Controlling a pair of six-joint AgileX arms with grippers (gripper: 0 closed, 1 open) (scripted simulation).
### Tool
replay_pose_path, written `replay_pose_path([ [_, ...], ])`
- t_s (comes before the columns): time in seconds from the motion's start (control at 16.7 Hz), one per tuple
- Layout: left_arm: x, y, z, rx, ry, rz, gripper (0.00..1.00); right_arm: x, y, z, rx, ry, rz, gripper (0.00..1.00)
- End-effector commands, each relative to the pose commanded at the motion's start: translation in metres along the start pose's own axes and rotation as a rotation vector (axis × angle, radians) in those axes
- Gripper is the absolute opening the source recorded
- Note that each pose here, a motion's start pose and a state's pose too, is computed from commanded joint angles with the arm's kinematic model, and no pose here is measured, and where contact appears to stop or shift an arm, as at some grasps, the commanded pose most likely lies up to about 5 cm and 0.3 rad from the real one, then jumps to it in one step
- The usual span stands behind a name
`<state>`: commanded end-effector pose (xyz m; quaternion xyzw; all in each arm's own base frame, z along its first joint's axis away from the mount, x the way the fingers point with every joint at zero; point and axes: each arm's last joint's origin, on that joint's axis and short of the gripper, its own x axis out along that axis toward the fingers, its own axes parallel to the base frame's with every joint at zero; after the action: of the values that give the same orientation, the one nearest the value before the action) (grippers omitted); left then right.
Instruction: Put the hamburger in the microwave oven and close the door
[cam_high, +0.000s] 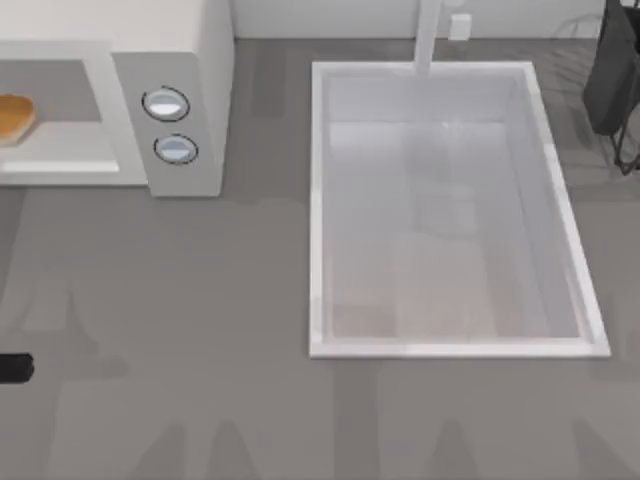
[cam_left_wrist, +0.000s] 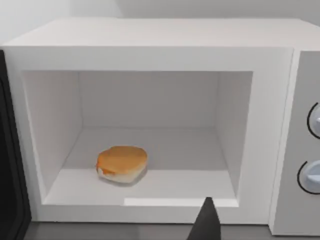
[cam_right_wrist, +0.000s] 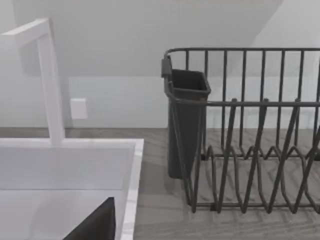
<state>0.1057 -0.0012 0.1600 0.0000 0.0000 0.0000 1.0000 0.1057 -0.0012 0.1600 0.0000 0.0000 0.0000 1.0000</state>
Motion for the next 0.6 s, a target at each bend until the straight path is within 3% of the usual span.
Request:
replay_pose_path([
  [0.18,0.0,0.0,0.0,0.0,0.0,0.0,0.02,0.0,0.0,0.0,0.0,0.0,0.0,1.0],
  [0.6,0.0,0.0,0.0,0.0,0.0,0.0,0.0,0.0,0.0,0.0,0.0,0.0,0.0,1.0],
])
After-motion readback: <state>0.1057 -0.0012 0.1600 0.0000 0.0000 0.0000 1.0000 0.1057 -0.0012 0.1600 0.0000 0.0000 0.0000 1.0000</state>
